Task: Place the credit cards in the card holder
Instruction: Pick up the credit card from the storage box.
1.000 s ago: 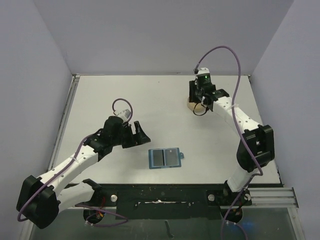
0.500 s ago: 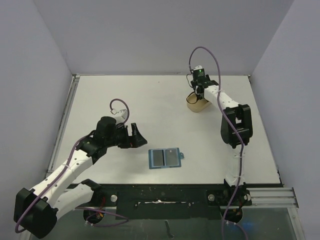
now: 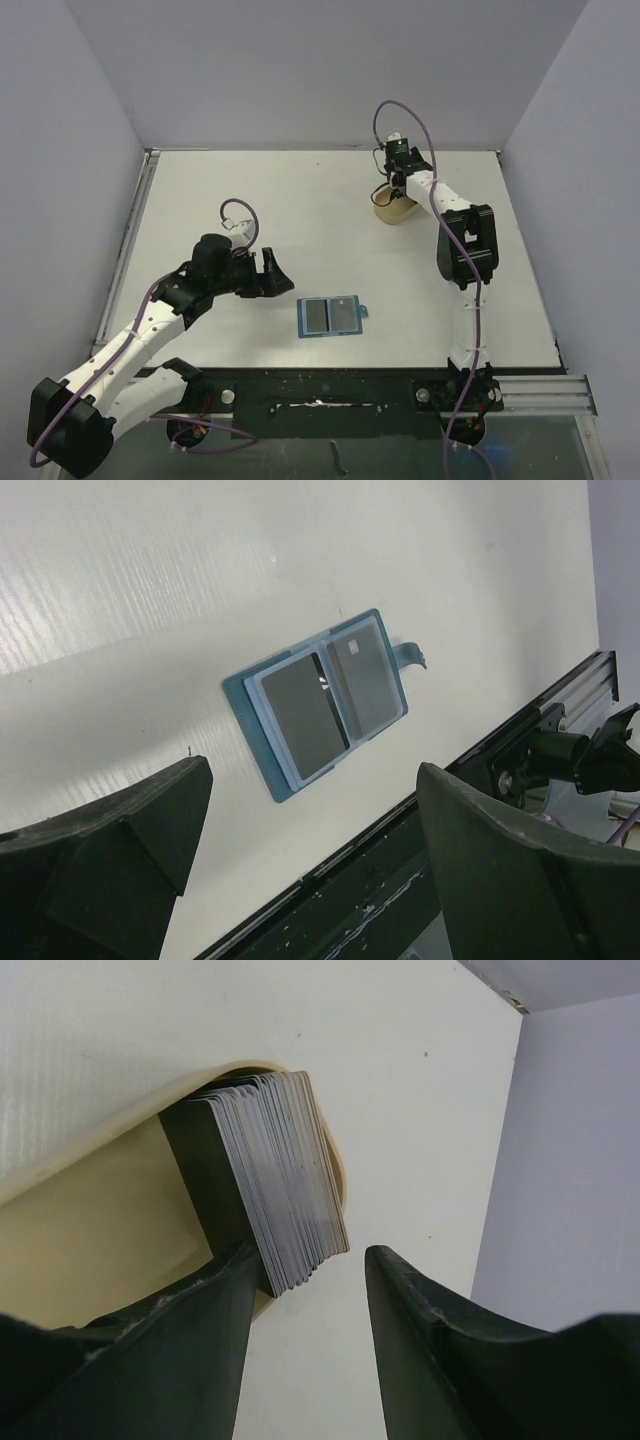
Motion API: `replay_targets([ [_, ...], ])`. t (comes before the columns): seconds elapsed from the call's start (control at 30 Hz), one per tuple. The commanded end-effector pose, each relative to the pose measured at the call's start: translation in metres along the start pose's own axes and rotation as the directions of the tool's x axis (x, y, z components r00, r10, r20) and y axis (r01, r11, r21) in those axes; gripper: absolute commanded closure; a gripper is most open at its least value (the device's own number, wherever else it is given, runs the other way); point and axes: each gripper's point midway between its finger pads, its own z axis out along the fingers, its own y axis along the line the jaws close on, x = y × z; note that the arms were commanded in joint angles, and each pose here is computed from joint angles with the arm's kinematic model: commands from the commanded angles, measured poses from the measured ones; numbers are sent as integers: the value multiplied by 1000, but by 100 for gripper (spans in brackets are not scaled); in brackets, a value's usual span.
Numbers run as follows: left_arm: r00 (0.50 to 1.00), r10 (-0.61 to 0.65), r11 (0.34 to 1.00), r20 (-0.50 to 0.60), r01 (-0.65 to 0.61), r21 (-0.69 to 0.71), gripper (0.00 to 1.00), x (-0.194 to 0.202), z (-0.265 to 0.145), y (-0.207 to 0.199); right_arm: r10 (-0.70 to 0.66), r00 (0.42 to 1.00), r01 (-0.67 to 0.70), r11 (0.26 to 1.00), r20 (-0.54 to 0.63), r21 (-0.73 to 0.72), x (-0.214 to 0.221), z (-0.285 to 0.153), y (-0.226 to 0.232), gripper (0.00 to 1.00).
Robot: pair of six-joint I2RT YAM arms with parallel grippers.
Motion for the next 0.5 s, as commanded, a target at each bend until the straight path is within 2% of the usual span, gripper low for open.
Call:
replay_targets([
  [0.0,999,19,999,35,-20,36,17,-9,-3,-8,18,998,-23,996,55,82,-21,1,-23,52],
  [0.47,999,12,1000,32,-13,13,17,-9,0,-3,15,998,-17,999,53,52,-18,10,-10,48],
])
